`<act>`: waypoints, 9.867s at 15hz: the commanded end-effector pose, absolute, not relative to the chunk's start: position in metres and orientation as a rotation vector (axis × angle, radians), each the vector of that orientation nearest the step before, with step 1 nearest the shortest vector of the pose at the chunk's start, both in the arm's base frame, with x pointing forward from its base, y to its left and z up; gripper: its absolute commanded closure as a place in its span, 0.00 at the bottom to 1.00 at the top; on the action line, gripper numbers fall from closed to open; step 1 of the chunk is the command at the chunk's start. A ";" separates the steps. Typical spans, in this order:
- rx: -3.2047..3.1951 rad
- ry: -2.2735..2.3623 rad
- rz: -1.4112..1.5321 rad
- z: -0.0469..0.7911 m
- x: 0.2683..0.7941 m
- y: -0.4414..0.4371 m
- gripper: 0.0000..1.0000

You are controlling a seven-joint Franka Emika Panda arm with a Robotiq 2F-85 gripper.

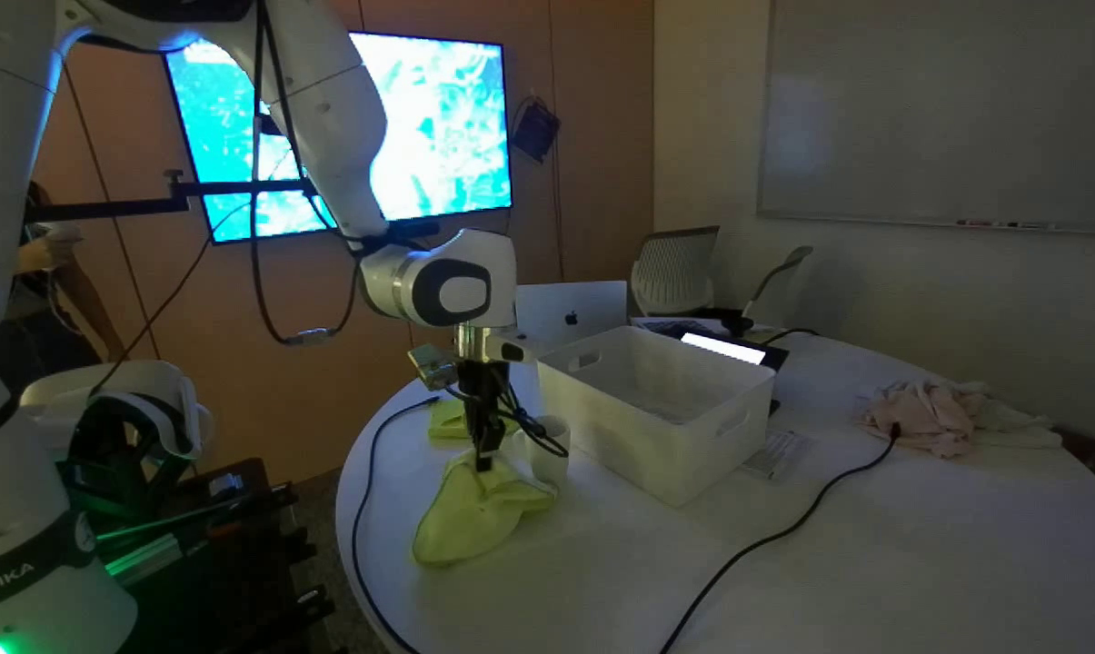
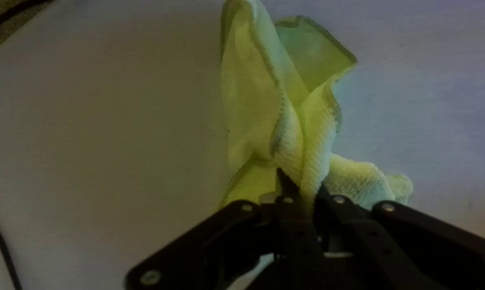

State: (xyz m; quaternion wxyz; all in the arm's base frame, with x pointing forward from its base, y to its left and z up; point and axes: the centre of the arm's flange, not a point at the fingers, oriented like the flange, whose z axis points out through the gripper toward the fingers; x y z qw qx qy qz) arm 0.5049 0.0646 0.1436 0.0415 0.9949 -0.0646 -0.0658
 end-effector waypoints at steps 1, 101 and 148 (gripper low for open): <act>3.080 -0.161 -0.251 0.123 0.510 0.087 0.88; 3.236 -0.820 -0.135 0.057 0.488 -0.153 0.00; 3.291 -0.653 -0.206 0.059 0.472 -0.110 0.46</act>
